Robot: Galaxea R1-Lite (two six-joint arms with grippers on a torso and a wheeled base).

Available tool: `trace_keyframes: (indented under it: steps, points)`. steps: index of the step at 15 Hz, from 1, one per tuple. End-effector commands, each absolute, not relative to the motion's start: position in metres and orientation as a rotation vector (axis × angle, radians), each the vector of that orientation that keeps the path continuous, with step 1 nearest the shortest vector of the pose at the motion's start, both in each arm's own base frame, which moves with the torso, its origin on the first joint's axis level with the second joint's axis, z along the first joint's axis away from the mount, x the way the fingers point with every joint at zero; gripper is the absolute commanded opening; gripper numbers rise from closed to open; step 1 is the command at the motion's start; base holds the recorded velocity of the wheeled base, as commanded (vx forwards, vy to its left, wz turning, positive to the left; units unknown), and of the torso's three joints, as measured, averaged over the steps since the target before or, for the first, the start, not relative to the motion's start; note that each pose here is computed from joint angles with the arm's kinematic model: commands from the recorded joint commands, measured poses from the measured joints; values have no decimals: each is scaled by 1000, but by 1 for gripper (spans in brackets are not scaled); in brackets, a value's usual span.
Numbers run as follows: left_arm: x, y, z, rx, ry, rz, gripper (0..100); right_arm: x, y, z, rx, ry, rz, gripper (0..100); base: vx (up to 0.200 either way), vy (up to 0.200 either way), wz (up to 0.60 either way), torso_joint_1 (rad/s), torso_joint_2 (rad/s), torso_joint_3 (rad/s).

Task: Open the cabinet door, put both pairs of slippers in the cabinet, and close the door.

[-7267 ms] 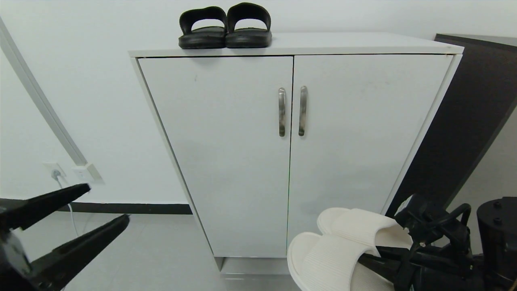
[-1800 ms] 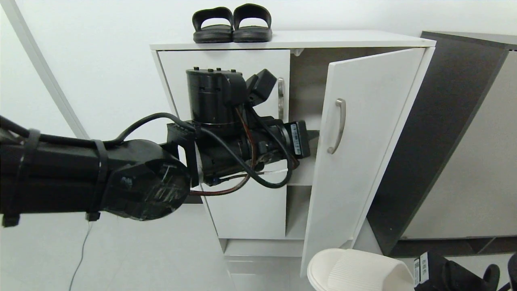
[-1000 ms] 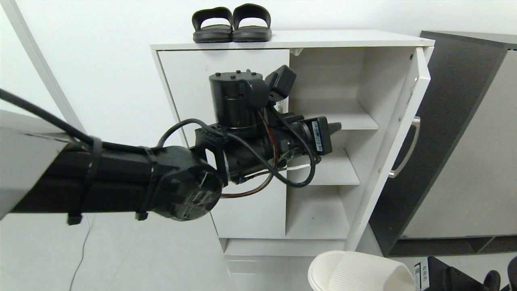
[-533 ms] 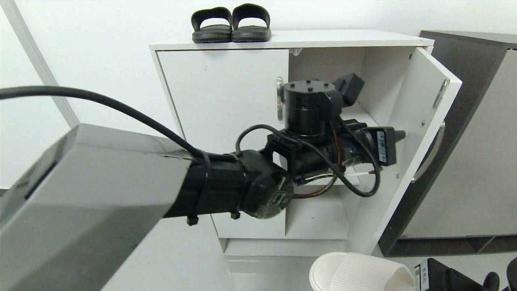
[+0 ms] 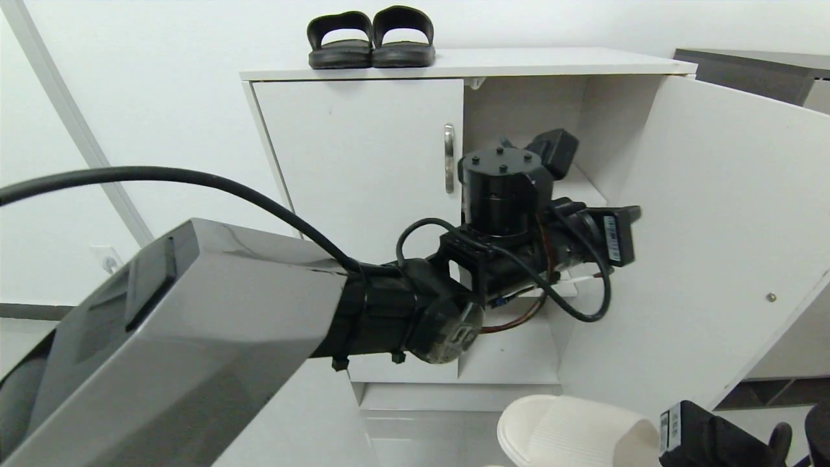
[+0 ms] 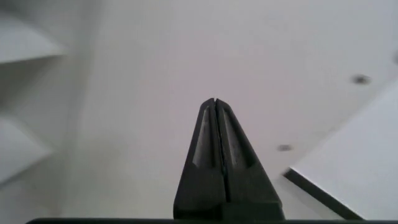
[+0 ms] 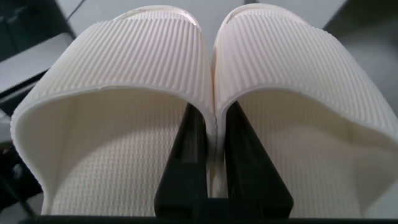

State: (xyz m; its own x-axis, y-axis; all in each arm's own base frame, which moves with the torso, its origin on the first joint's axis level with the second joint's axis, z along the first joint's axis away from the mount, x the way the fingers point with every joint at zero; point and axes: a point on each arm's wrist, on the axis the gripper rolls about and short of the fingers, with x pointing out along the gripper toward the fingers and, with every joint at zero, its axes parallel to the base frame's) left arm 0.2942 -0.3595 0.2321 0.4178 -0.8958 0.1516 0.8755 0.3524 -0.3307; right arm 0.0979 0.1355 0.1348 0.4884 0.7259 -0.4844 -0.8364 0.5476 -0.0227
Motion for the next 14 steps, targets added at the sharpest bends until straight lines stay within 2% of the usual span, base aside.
trace_keyframes:
  steps: [1, 3, 4, 5, 6, 8, 9, 10, 12, 13, 14]
  points:
    - [310, -307, 246, -385, 47, -1021, 0, 121, 142, 139, -260, 458, 841, 0, 0, 0, 0, 0, 0, 0]
    - [301, -241, 267, -368, 25, -898, 0, 147, 157, 139, -223, 478, 641, 0, 0, 0, 0, 0, 0, 0]
    - [287, -207, 276, -334, 4, -809, 0, 162, 169, 139, -178, 479, 536, 0, 0, 0, 0, 0, 0, 0]
    - [283, -200, 276, -324, 4, -786, 0, 165, 172, 139, -165, 474, 512, 0, 0, 0, 0, 0, 0, 0]
    - [237, -141, 280, -242, 15, -565, 0, 198, 198, 139, -71, 422, 311, 0, 0, 0, 0, 0, 0, 0]
    - [177, -87, 267, -153, 77, -354, 0, 226, 213, 133, -47, 374, 158, 0, 0, 0, 0, 0, 0, 0]
    - [141, -59, 256, -89, 97, -202, 0, 238, 218, 124, -58, 361, 87, 0, 0, 0, 0, 0, 0, 0]
    - [118, -42, 248, -81, 87, -84, 0, 246, 222, 121, -47, 343, 64, 0, 0, 0, 0, 0, 0, 0]
    - [76, -13, 233, -104, 3, 208, 0, 265, 222, 112, -39, 305, -5, 0, 0, 0, 0, 0, 0, 0]
    - [58, -2, 214, -93, 11, 305, 0, 269, 219, 110, -39, 290, -25, 0, 0, 0, 0, 0, 0, 0]
    - [42, 5, 187, -43, 50, 384, 0, 270, 216, 107, -41, 295, -34, 0, 0, 0, 0, 0, 0, 0]
